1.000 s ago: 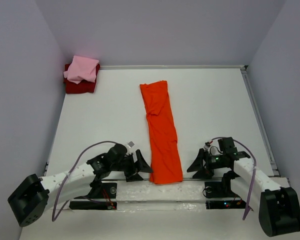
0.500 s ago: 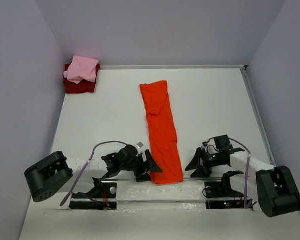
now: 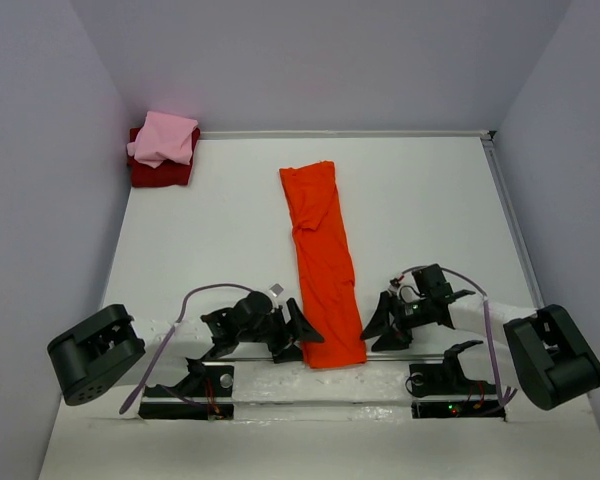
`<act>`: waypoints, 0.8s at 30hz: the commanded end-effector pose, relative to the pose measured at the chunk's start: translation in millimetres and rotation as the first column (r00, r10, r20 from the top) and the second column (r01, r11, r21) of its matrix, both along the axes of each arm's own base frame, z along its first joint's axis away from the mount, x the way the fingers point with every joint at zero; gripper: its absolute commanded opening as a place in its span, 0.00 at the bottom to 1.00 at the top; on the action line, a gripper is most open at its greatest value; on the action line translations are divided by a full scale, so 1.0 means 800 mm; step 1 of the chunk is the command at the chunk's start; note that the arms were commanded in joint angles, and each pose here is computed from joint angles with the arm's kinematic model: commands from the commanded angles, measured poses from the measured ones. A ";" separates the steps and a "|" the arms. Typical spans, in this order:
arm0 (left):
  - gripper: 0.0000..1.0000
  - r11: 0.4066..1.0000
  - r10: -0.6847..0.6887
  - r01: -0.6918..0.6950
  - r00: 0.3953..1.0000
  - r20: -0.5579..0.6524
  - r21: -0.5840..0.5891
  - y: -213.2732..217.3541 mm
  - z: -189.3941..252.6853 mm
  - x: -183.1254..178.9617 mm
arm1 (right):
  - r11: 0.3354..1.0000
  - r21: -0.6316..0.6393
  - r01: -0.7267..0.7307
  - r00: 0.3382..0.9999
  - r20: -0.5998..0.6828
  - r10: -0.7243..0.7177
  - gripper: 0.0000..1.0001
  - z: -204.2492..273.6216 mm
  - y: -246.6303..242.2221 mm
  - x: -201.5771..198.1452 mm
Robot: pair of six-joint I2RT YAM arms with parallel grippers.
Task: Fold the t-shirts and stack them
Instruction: Grab the bottom of the folded rectangular tshirt with both arms
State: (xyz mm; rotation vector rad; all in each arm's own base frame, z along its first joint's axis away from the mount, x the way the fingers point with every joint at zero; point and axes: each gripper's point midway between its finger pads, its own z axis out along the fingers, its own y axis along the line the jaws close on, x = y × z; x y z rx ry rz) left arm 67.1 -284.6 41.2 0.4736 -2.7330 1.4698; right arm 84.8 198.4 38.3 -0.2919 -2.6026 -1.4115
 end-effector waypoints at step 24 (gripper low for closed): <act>0.27 0.999 -0.030 0.030 1.000 0.007 -0.016 -0.009 -0.002 -0.001 | 0.998 -0.028 -0.054 0.999 0.003 0.054 0.00 -0.003 0.035 -0.001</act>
